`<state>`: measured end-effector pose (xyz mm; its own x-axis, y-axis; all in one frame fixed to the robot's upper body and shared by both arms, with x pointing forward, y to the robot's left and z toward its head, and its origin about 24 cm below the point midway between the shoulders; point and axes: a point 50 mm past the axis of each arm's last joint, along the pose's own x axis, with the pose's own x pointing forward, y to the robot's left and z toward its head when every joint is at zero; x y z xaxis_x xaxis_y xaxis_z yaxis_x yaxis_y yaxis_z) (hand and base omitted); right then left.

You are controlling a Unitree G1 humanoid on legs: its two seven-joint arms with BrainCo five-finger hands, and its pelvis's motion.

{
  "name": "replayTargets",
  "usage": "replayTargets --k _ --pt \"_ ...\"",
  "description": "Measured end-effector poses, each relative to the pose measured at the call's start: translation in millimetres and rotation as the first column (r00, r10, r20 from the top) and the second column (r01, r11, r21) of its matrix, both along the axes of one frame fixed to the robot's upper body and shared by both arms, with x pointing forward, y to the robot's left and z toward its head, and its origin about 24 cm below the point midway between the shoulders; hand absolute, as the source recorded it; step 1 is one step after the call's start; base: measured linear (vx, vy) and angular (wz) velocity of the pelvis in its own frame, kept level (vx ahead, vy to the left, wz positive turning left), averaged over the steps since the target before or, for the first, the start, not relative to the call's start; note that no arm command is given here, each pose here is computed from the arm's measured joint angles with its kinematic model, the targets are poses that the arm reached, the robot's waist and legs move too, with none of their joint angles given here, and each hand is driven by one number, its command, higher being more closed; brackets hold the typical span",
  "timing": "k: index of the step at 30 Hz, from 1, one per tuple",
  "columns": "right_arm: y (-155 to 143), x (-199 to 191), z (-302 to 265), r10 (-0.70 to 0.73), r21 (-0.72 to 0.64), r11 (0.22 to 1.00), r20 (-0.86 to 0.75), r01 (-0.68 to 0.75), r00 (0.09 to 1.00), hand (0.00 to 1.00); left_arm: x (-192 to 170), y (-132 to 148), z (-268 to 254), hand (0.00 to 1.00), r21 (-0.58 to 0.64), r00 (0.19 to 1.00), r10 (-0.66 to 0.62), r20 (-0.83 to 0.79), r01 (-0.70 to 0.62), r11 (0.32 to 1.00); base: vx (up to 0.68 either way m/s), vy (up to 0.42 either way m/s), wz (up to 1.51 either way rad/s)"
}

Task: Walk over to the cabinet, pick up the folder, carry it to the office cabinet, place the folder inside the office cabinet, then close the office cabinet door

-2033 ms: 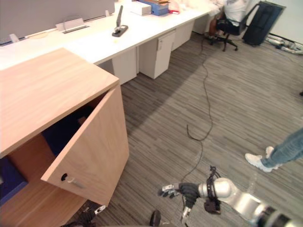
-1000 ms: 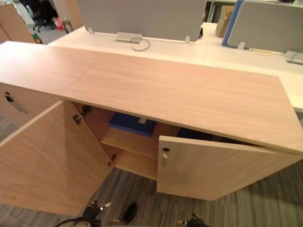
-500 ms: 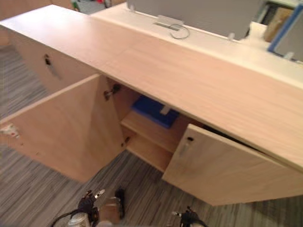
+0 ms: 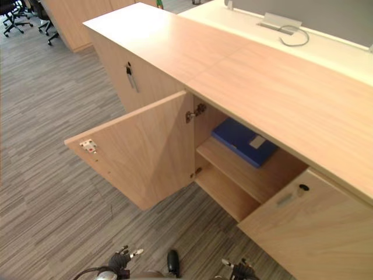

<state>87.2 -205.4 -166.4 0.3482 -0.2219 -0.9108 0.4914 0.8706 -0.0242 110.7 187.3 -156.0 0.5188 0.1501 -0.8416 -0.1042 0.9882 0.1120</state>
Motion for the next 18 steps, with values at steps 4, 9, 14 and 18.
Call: replayTargets --k 4,9,14,18 --pt "1 1 0 0.003 0.007 1.0 -0.005 -0.003 1.0 0.0 0 1 0 0.0 -0.036 1.0 0.016 0.005 -0.015 0.999 0.0 0.0 0.0" --pt "5 2 -1 0.0 0.019 1.0 -0.004 0.0 1.0 0.0 -5 16 1 0.0 -0.062 0.988 0.155 0.003 -0.154 0.986 0.0 0.0 0.0" --pt "5 -2 -2 -0.033 0.039 0.999 -0.009 0.033 0.999 0.0 -12 48 5 0.0 -0.013 0.946 0.323 0.011 -0.323 0.946 0.01 -0.002 -0.04" --pt "4 -6 -3 -0.056 0.051 0.997 -0.021 0.057 0.998 0.0 -11 103 23 0.0 0.076 0.867 0.489 0.092 -0.496 0.865 0.01 -0.008 -0.23"
